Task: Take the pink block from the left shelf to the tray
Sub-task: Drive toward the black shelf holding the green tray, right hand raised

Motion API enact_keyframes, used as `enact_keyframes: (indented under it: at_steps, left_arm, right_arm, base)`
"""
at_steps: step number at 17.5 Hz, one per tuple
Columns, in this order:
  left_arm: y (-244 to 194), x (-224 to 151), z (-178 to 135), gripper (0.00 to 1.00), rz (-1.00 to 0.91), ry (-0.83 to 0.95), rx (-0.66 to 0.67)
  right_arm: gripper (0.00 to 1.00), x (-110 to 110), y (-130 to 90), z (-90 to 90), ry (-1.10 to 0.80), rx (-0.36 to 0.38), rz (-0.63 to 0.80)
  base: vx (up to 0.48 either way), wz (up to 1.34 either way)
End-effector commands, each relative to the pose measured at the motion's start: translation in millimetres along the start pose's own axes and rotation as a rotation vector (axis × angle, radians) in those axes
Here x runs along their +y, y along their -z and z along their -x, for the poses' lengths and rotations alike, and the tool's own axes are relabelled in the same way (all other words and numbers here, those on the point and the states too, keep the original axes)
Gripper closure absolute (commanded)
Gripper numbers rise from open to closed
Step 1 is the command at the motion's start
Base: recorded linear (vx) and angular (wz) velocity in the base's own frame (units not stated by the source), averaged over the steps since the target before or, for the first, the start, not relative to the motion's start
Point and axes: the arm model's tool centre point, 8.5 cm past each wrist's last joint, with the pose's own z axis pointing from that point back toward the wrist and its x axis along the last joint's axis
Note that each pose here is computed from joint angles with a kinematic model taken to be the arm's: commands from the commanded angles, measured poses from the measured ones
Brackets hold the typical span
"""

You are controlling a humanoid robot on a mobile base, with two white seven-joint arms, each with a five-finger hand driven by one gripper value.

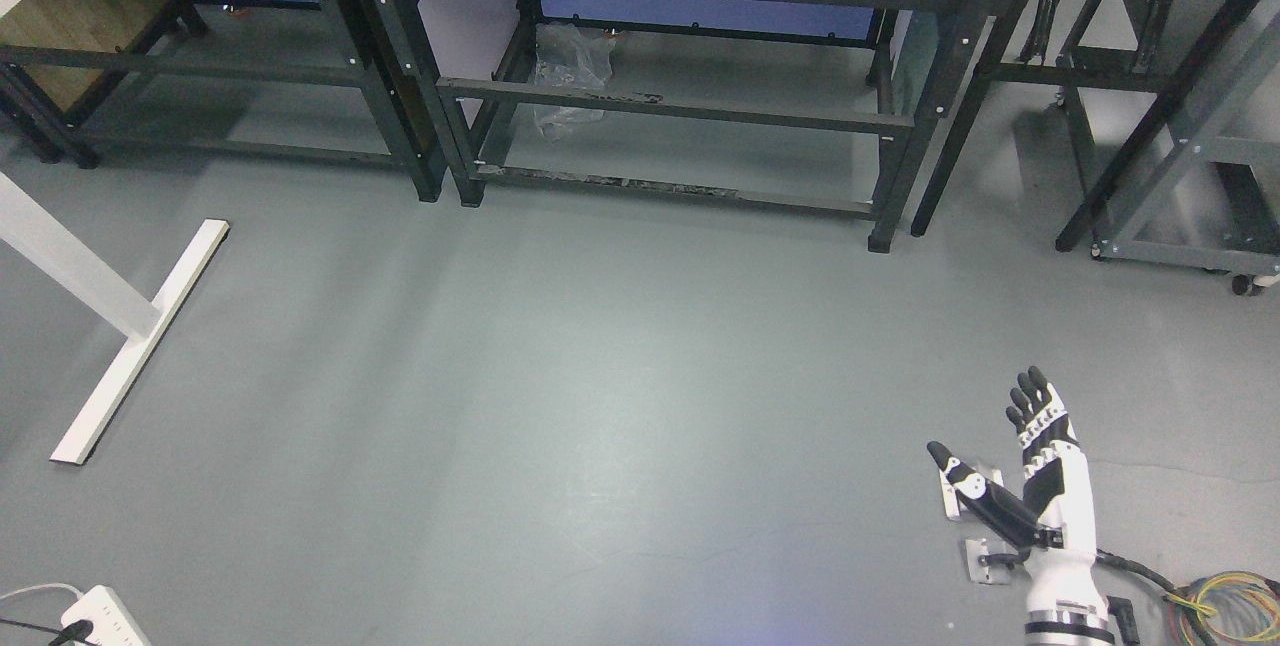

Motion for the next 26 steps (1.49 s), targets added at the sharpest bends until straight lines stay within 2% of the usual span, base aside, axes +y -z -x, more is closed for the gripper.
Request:
enact_keyframes:
  at_steps: [1,4,8,9,11,12,14,17,21,26]
  left_arm:
    - [-2,12,5,0.00,-0.018,0.004,0.008]
    - [-2,12,5,0.00,-0.018,0.004,0.008]
    - [-2,12,5,0.00,-0.018,0.004,0.008]
    - [-2,12,5,0.00,-0.018,0.004,0.008]
    - [-2,12,5,0.00,-0.018,0.004,0.008]
    - [-2,12,5,0.00,-0.018,0.004,0.008]
    - [-2,12,5,0.00,-0.018,0.004,0.008]
    - [-2,12,5,0.00,-0.018,0.004,0.008]
    - [-2,12,5,0.00,-0.018,0.004,0.008]
    - [-2,12,5,0.00,-0.018,0.004,0.008]
  right_arm:
    - [0.00,-6,2,-1.6,0.005,-0.009,-0.005]
    - [0.00,-9,2,-1.0,0.088,-0.007,0.020]
    - [0.00,-19,6,-11.0,0.041,-0.074,-0.017]
    - [0.01,-22,7,-12.1,-0.018,-0.080,-0.039]
    - [0.02,-27,12,-15.3,-0.272,-0.098,-0.105]
    - [0.02,-33,18,-17.7,-0.367,-0.097,-0.094]
    - [0.02,-38,22,-16.2,-0.450,-0.069,-0.090]
    - [0.02,-49,22,-22.2,-0.482,-0.099,-0.088]
    - [0.01,-43,16,-32.6,-0.463,-0.185,-0.101]
    - [0.00,-51,17,-30.5,-0.473,-0.145,-0.085]
  base:
    - [0.039,0.00]
    - [0.045,-0.01]
    - [0.043,-0.01]
    - [0.036,-0.04]
    - [0.025,-0.01]
    - [0.014,0.00]
    - [0.000,0.00]
    - [0.000,0.00]
    - [0.000,0.00]
    - [0.000,0.00]
